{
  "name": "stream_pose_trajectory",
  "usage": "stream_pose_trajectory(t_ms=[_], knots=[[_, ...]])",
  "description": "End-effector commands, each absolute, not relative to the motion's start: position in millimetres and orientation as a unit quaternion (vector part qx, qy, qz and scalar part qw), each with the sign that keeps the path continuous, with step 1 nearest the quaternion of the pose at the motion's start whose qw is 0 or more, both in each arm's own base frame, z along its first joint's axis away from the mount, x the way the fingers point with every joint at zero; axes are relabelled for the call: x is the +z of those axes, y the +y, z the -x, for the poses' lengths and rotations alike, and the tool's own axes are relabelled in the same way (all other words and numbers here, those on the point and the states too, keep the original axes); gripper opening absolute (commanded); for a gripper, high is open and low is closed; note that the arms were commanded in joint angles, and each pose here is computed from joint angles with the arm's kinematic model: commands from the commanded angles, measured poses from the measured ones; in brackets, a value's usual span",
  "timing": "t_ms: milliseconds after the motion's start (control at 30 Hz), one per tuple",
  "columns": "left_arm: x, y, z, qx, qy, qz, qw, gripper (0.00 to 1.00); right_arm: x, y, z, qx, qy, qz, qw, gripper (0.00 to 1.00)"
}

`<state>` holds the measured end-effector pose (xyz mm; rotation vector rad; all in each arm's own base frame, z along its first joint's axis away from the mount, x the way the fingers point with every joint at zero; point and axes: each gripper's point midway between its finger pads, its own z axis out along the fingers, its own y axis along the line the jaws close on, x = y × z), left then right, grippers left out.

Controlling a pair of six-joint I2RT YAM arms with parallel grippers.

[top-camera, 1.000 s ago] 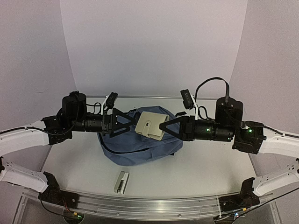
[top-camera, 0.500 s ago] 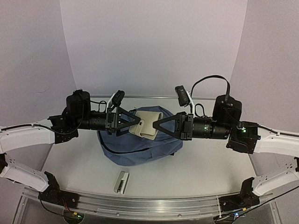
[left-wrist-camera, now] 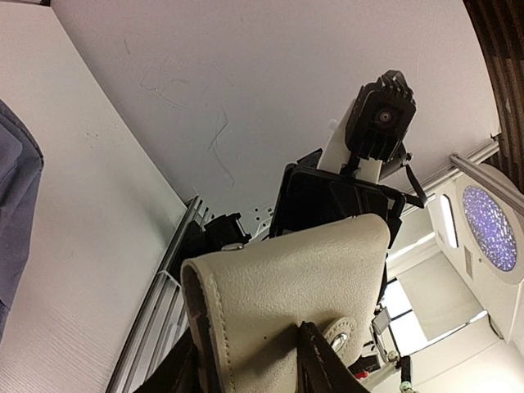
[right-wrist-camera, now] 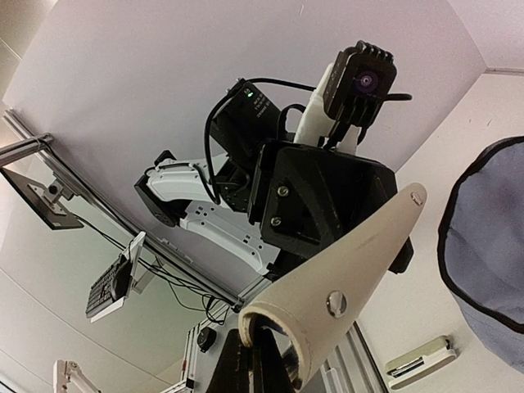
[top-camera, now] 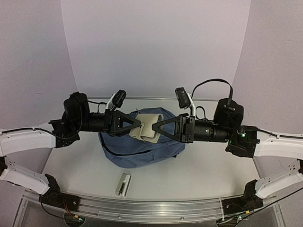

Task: Pack the student bag
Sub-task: Pick up the personal item from the center of the board.

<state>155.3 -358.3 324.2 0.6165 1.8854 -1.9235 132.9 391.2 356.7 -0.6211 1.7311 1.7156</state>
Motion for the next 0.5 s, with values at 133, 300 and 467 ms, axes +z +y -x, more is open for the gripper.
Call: stream_pose_trajectory(t_ms=[133,300,467], knots=[[355,-343,-132,-0.712,0.62,-0.25,0.214,0.25,352,390,-147,0.644,0.658,0.202,0.334,0.0],[353,-338,-132,-0.708,0.626,-0.241,0.222,0.07,333,391,-161,0.621,0.685,0.18,0.335,0.0],[351,-333,-133,-0.703,0.631,-0.233,0.232,0.0,313,393,-178,0.567,0.727,0.172,0.346,0.0]])
